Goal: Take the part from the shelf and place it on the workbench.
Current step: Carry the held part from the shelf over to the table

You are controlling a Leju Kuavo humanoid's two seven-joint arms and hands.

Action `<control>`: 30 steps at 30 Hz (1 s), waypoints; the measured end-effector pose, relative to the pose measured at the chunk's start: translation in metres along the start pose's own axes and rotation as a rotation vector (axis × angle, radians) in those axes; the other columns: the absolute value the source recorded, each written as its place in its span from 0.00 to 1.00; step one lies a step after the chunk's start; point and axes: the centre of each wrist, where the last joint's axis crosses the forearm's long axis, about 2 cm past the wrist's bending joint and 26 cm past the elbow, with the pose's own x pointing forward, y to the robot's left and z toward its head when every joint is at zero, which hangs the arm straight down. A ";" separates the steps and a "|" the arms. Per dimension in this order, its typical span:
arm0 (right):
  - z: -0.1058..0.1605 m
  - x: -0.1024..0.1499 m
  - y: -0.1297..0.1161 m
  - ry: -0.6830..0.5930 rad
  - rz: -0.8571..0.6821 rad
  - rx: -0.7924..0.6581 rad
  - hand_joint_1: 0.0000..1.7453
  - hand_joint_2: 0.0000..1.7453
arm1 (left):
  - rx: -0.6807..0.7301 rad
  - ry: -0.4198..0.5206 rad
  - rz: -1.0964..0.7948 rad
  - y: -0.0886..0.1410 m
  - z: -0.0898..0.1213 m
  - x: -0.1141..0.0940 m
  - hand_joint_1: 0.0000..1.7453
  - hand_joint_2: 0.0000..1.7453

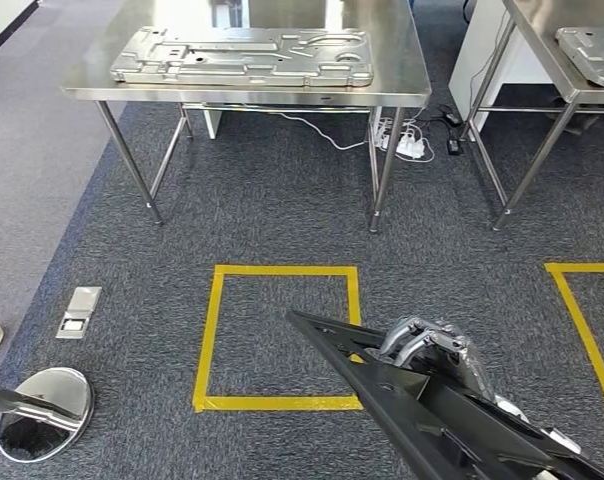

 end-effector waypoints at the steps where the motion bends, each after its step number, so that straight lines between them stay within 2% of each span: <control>1: 0.000 0.000 0.000 0.001 0.001 0.000 1.00 1.00 | 0.001 0.000 0.000 0.000 0.000 0.000 0.00 1.00; 30: 0.001 0.002 0.002 0.000 0.004 0.005 1.00 1.00 | -0.009 -0.007 0.011 -0.002 0.000 0.001 0.00 1.00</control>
